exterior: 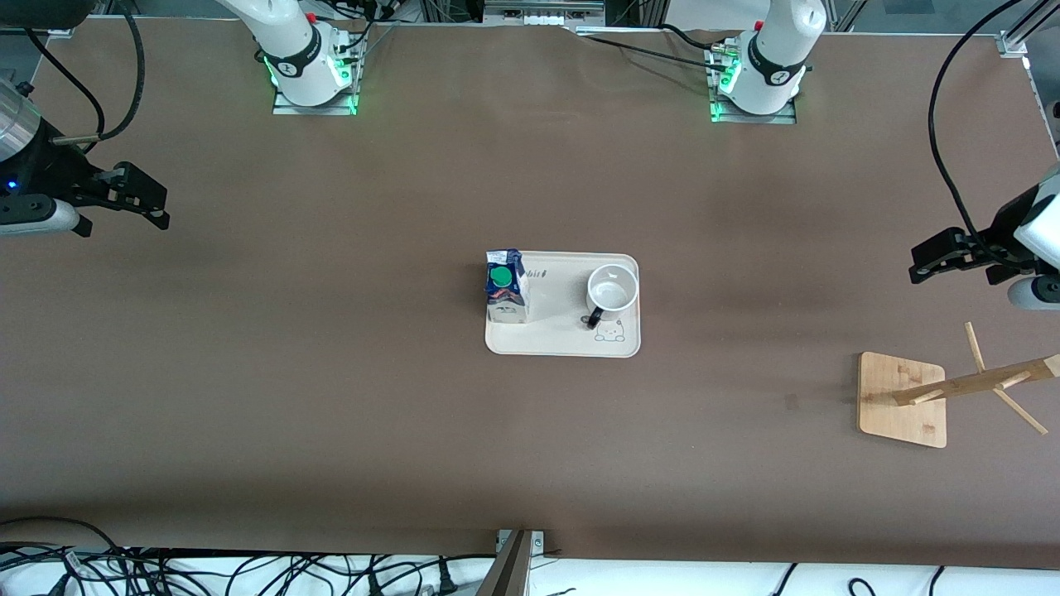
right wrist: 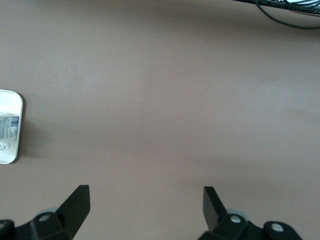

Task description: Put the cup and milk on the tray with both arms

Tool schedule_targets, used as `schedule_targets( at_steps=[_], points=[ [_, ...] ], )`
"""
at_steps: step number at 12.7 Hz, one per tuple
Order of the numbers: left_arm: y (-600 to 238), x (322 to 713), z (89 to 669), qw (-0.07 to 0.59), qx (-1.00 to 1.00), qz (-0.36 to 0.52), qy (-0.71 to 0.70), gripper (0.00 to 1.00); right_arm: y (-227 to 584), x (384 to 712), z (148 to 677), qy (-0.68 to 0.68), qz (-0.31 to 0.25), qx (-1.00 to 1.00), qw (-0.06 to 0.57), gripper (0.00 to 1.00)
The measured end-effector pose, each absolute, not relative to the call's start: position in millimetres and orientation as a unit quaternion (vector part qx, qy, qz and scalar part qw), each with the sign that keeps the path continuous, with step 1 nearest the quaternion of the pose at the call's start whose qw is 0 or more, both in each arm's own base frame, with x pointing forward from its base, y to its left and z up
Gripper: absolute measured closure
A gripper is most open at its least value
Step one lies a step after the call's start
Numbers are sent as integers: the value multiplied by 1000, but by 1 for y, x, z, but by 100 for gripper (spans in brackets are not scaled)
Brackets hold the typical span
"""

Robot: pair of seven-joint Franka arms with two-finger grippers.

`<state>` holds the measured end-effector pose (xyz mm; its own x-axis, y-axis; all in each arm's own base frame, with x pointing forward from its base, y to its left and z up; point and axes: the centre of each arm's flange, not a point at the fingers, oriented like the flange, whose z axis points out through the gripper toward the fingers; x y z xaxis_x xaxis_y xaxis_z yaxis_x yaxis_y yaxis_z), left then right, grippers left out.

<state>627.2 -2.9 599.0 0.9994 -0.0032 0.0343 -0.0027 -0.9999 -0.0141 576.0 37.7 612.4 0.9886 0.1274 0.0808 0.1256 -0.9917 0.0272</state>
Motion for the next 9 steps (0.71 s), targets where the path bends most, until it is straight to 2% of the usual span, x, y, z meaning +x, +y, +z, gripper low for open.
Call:
schedule_targets(
  at_steps=[9],
  points=[
    [8, 597, 611, -2, -1000, -2, -9, 0, 38, 576, 612, 63, 40, 997, 11, 0]
  ],
)
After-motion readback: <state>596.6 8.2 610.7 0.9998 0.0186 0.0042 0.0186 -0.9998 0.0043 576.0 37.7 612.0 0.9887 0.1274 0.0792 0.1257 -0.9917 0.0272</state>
